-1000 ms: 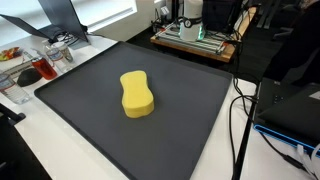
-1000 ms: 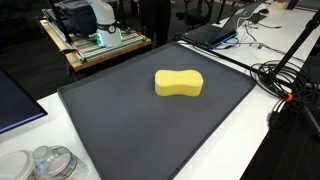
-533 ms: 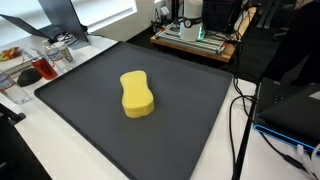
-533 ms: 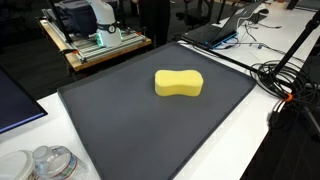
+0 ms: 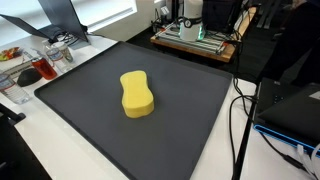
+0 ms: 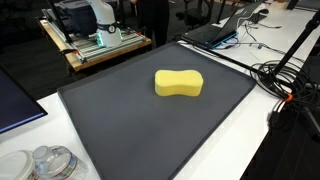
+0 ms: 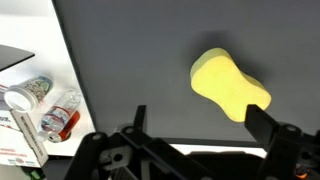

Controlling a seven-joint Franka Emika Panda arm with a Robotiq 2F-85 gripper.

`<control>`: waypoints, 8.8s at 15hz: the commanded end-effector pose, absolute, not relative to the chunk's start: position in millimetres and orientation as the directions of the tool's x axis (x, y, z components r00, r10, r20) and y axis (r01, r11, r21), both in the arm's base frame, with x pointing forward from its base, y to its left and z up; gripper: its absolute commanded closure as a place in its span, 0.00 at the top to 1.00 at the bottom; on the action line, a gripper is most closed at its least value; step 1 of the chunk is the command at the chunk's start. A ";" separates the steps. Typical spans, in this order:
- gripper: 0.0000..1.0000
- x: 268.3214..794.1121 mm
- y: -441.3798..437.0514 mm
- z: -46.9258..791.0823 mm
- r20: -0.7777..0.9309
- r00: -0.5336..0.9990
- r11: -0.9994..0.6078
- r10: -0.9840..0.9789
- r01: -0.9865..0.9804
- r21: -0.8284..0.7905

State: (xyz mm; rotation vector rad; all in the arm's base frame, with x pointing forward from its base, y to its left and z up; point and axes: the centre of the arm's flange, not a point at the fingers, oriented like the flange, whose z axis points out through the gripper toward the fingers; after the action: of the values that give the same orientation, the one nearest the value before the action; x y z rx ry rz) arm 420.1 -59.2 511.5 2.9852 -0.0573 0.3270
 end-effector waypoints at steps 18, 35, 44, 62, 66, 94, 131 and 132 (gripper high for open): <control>1.00 483.5 156.1 381.2 -0.137 0.905 -0.841 0.404 0.426 0.335; 1.00 596.6 250.4 413.4 -0.223 0.940 -0.937 0.260 0.300 0.176; 1.00 653.8 227.9 434.4 -0.106 0.991 -0.989 0.077 0.089 0.116; 1.00 714.9 271.8 393.8 0.041 0.923 -0.903 -0.383 -0.384 0.194; 1.00 726.0 255.1 368.8 0.000 0.875 -0.846 -0.485 -0.469 0.253; 1.00 751.6 -1.2 362.1 -0.111 0.993 -0.986 -0.035 -0.052 -0.157; 1.00 691.8 -90.9 289.6 -0.076 0.983 -0.899 0.166 0.119 -0.422; 1.00 684.3 -92.5 287.0 -0.082 0.989 -0.905 0.127 0.081 -0.418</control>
State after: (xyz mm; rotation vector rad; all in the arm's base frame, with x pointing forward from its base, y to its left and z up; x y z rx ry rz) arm 738.3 -97.3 287.8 3.5260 0.3743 -0.2088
